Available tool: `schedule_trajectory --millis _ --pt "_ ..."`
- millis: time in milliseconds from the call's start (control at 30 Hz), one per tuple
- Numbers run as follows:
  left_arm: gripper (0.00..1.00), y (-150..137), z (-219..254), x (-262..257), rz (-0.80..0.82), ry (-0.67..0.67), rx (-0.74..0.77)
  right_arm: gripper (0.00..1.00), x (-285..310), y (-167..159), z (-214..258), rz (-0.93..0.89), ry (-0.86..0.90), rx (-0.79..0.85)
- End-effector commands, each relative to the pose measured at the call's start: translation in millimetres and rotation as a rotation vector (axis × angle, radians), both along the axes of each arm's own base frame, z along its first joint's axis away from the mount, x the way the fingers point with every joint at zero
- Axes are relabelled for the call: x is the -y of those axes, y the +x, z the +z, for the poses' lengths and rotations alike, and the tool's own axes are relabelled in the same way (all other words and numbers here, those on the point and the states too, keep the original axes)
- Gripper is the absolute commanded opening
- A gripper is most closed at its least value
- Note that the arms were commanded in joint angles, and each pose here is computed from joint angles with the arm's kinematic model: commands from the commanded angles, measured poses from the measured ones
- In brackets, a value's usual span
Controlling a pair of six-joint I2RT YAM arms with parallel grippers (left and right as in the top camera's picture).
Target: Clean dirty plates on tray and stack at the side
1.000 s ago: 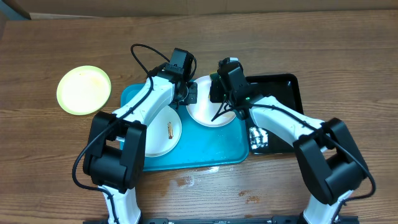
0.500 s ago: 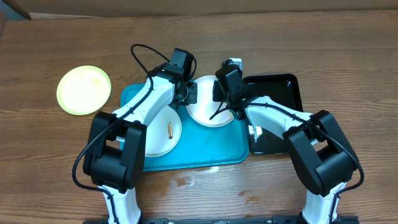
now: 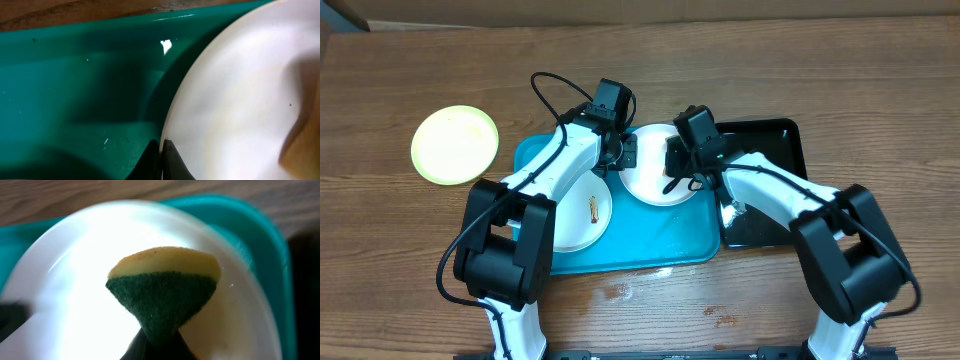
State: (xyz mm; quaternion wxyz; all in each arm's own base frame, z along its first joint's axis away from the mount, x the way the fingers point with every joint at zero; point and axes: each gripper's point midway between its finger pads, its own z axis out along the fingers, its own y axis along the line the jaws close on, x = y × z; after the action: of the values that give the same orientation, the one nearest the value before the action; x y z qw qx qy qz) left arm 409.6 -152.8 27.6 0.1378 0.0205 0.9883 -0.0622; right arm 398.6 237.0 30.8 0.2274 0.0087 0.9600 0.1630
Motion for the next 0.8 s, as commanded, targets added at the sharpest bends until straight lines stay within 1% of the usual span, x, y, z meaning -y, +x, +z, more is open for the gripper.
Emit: schedule_trajectory --millis 0,67,133,300,500,567,667,767 --pt "0.04 0.7 11.6 1.2 0.004 -0.009 0.028 0.04 -22.1 -7.1 40.3 0.057 0.153 0.003" --pt "0.04 0.7 11.6 1.2 0.004 -0.009 0.028 0.04 -30.5 -14.8 44.9 0.095 0.200 -0.024" --pt "0.04 0.7 11.6 1.2 0.004 -0.009 0.028 0.04 -31.7 -20.2 43.0 0.106 0.208 -0.050" --pt "0.04 0.6 11.6 1.2 0.004 -0.009 0.027 0.04 -1.3 -22.2 23.2 0.016 0.046 -0.070" --pt "0.04 1.0 11.7 1.0 0.005 -0.009 0.029 0.04 4.6 -30.0 14.4 -0.009 0.026 -0.117" --pt "0.04 1.5 11.8 1.1 0.005 -0.010 0.030 0.04 11.7 -25.4 10.7 -0.034 -0.013 -0.099" --pt "0.04 1.5 11.8 1.1 0.005 -0.010 0.030 0.04 25.3 -9.3 13.8 -0.092 -0.078 -0.021" --pt "0.04 1.5 11.9 1.2 0.004 -0.010 0.031 0.04 31.9 11.1 23.4 -0.136 -0.074 0.060"
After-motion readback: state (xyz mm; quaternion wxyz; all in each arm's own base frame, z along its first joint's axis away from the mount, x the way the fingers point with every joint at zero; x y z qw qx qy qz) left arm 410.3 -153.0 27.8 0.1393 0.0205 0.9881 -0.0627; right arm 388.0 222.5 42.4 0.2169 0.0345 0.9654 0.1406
